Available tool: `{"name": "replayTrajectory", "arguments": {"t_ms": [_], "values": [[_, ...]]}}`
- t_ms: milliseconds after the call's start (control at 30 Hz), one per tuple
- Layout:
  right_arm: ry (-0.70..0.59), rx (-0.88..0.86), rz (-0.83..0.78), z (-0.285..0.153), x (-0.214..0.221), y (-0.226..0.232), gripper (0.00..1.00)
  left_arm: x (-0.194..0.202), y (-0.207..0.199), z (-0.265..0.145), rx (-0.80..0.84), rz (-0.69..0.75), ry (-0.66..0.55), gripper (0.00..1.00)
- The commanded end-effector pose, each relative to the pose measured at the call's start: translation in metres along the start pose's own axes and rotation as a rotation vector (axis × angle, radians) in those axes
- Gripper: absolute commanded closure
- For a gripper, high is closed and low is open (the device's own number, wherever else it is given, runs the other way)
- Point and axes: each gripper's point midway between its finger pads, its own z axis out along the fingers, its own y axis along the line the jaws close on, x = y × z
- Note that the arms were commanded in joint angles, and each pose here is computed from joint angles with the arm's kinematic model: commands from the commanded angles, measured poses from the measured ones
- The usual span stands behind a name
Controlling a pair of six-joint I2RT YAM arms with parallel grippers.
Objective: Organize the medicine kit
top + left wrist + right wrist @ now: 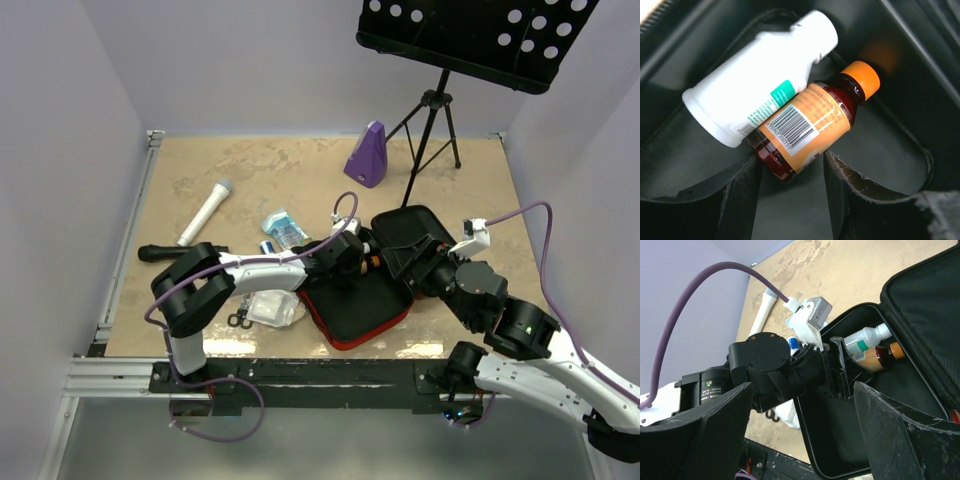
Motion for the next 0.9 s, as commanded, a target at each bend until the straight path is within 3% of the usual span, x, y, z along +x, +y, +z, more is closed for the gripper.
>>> {"name": "replayTrajectory", "arguments": {"t_ms": [0, 233, 467, 633, 867], "values": [[-0.003, -0.007, 0.014, 0.001, 0.000, 0.003, 0.14, -0.027, -0.007, -0.013, 0.025, -0.079, -0.091, 0.41], [-0.005, -0.015, 0.010, 0.000, -0.002, 0.004, 0.13, -0.043, 0.005, -0.064, 0.026, -0.038, -0.128, 0.29], [0.001, -0.022, -0.011, 0.005, 0.001, 0.007, 0.13, -0.085, 0.057, -0.152, -0.053, -0.104, -0.320, 0.19], [0.006, -0.022, -0.032, 0.011, 0.004, 0.011, 0.13, -0.086, 0.146, -0.149, -0.199, -0.234, -0.305, 0.19], [0.016, -0.032, -0.042, 0.013, 0.004, 0.017, 0.13, -0.061, 0.193, -0.103, -0.332, -0.193, -0.185, 0.17]]}}
